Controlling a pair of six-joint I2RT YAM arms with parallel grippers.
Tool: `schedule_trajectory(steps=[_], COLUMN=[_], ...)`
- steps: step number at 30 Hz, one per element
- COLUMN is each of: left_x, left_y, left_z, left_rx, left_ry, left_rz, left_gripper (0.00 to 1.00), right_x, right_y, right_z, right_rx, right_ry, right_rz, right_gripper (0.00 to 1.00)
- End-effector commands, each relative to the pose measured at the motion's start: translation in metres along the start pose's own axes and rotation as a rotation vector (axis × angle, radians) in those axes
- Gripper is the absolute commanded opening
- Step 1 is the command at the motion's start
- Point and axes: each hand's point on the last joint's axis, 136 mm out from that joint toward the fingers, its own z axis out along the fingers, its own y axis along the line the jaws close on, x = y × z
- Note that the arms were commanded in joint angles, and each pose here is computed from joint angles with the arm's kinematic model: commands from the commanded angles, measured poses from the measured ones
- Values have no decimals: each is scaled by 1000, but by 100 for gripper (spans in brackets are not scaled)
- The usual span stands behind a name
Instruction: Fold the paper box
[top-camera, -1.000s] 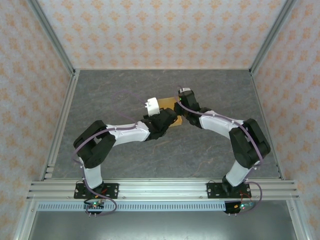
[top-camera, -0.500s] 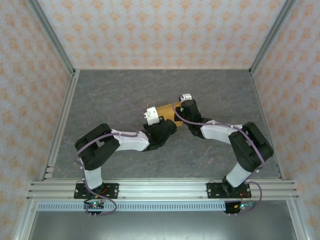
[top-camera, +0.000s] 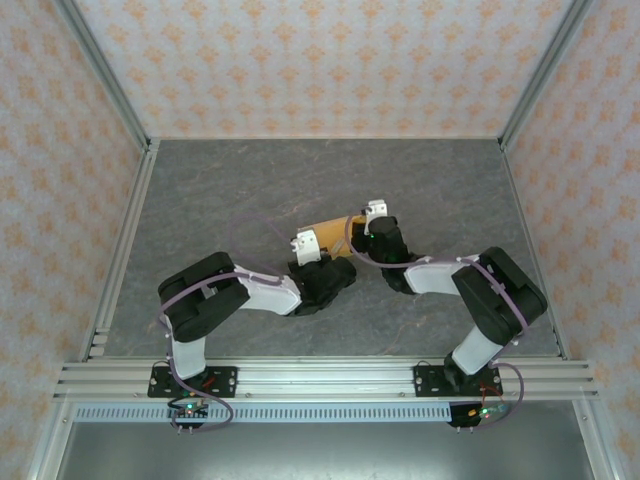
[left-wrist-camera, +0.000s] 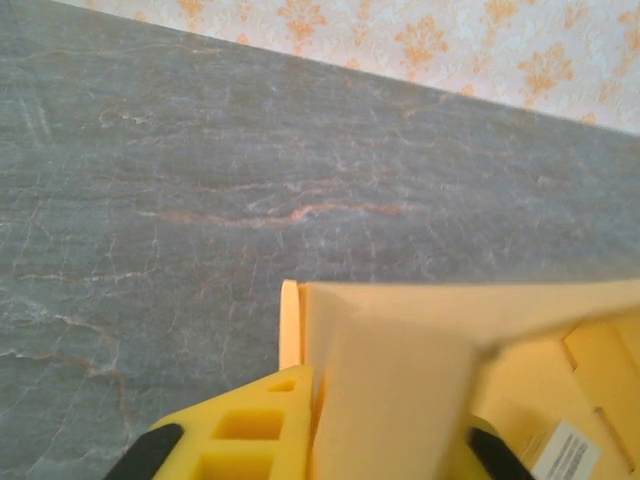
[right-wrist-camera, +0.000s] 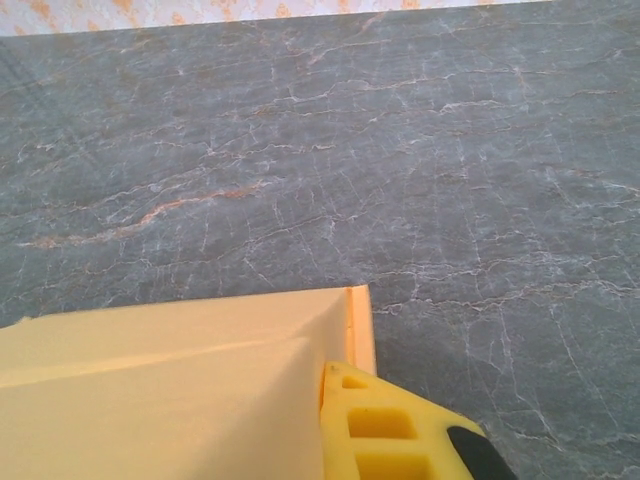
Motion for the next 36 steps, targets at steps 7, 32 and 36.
schedule_trajectory(steps=[7,32,36], left_x=[26,-118,-147], left_y=[50,45,33], left_z=[-16,-70,-46], left_rx=[-63,412,477], left_ry=[53,284,327], left_rz=[214,91,-1], left_gripper=[48,59,62], right_x=[62,45,47], right_y=[-41,-24,-25], right_z=[-3,-5,-6], right_rx=[153,140,143], right_ry=[143,116,112], right_rz=[-1,-113,-117], right_gripper=[0,1,1])
